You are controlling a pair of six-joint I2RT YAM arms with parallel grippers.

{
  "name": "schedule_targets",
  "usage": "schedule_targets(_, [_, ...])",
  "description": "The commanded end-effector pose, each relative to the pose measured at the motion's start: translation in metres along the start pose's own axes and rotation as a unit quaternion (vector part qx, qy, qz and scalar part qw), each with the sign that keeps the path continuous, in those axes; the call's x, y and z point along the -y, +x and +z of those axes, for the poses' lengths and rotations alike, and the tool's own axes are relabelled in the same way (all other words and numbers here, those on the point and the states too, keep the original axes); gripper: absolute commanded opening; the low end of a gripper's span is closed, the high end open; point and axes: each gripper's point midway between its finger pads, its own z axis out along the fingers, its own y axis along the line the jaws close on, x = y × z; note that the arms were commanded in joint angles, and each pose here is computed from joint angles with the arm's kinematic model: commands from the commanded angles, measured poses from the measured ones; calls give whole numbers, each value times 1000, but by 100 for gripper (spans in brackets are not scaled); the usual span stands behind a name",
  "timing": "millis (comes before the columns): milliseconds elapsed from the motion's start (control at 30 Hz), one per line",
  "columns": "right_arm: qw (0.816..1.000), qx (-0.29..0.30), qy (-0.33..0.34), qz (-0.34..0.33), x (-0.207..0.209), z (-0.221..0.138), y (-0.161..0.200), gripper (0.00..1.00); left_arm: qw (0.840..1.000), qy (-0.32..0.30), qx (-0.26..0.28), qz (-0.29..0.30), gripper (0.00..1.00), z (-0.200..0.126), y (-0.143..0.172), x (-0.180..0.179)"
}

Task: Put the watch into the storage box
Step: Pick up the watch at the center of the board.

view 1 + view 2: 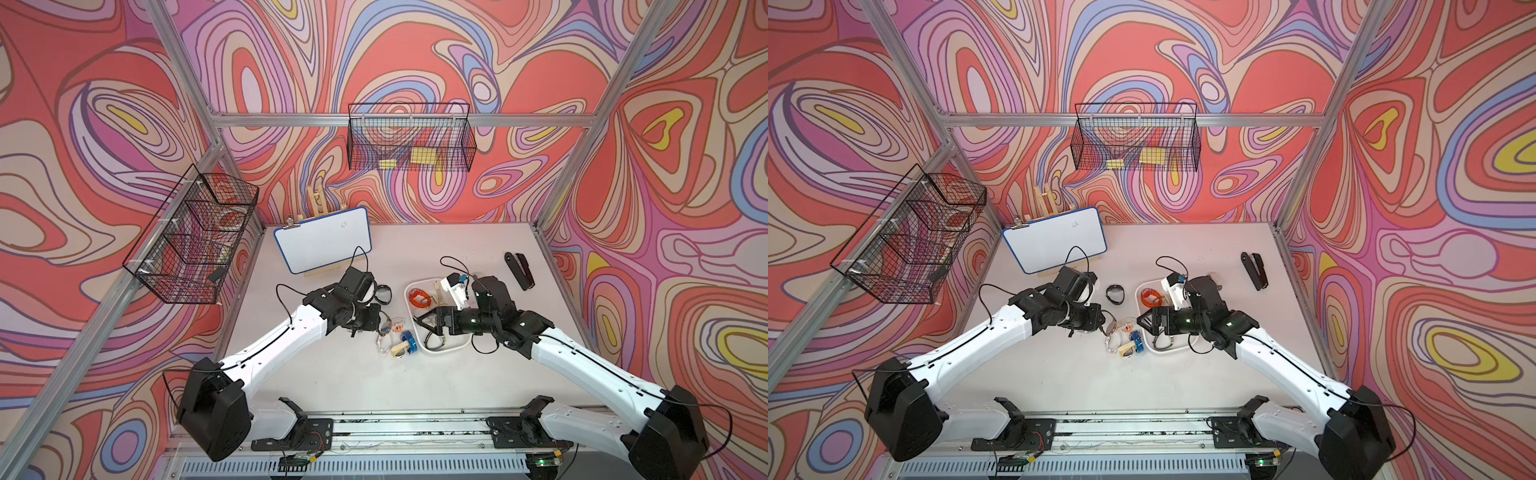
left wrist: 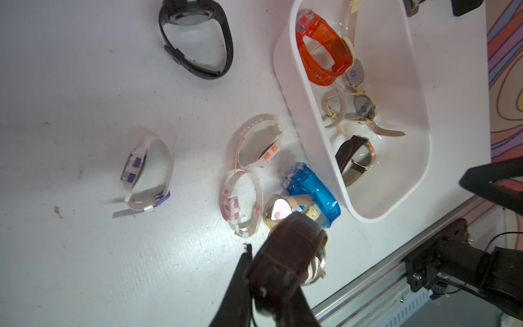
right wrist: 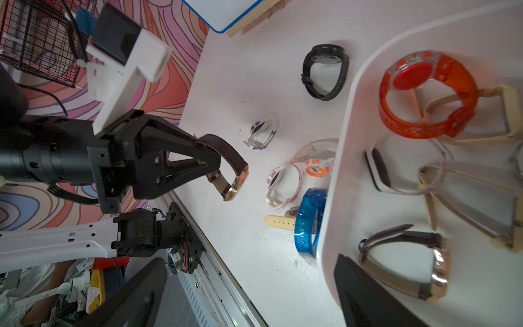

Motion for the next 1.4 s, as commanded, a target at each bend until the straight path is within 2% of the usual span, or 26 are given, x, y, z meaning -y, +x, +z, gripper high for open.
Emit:
schedule_targets(0, [1000, 5, -11, 7, -12, 15, -6, 95, 998, 45, 19, -28, 17, -9, -4, 16])
schedule_targets(300, [998, -50, 29, 19, -9, 64, 10, 81, 998, 47, 18, -35, 15, -9, 0, 14])
schedule_targets(600, [997, -56, 49, 21, -7, 78, 8, 77, 998, 46, 16, -38, 15, -6, 3, 11])
schedule_targets(767, [995, -66, 70, 21, 0, 84, 10, 68, 998, 46, 18, -38, 15, -6, 2, 12])
schedule_targets(967, [993, -80, 81, 19, 1, 94, 16, 64, 998, 45, 18, -37, 15, -7, 2, 11])
schedule_targets(1167, [993, -84, 85, 21, 0, 103, 16, 50, 998, 45, 17, -37, 15, -6, 3, 11])
schedule_targets(1367, [992, -89, 89, 21, -1, 108, 18, 39, 998, 46, 14, -38, 15, -3, 2, 12])
